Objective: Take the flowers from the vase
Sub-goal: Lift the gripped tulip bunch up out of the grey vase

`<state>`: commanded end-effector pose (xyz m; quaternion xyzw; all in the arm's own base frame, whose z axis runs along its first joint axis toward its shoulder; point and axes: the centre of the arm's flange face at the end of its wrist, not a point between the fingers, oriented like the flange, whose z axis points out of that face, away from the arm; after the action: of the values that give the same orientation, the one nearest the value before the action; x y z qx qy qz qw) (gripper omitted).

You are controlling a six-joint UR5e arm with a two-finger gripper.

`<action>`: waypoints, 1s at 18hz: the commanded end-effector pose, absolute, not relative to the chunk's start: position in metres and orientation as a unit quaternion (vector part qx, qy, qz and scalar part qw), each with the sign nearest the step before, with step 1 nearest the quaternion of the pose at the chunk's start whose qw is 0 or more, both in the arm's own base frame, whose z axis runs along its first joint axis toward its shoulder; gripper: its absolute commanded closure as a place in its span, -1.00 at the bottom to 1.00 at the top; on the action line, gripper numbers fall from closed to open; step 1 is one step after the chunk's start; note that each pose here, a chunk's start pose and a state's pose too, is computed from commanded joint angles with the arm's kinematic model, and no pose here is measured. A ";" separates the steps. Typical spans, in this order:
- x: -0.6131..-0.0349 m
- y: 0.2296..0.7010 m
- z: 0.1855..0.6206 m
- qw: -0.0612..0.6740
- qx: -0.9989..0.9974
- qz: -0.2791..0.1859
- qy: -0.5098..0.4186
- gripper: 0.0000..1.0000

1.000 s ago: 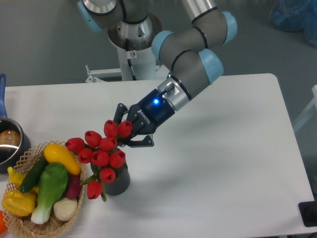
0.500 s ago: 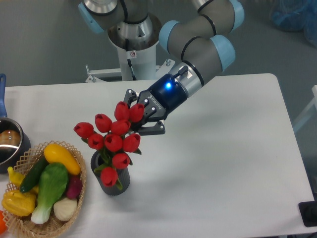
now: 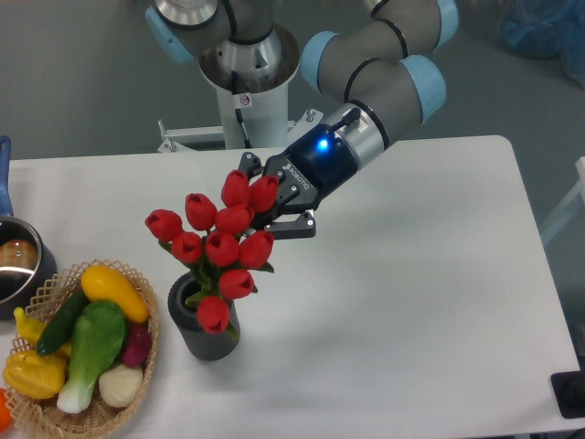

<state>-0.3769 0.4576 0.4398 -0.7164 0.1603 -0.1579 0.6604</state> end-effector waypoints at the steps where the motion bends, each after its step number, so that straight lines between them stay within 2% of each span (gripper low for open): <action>1: -0.380 0.456 0.443 0.661 -0.717 -0.158 0.157 1.00; 5: -0.388 0.455 0.460 0.662 -0.717 -0.158 0.149 1.00; 18: -0.410 0.430 0.476 0.690 -0.696 -0.149 0.135 1.00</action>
<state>-0.4104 0.4303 0.4758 -0.6956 0.1350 -0.1493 0.6896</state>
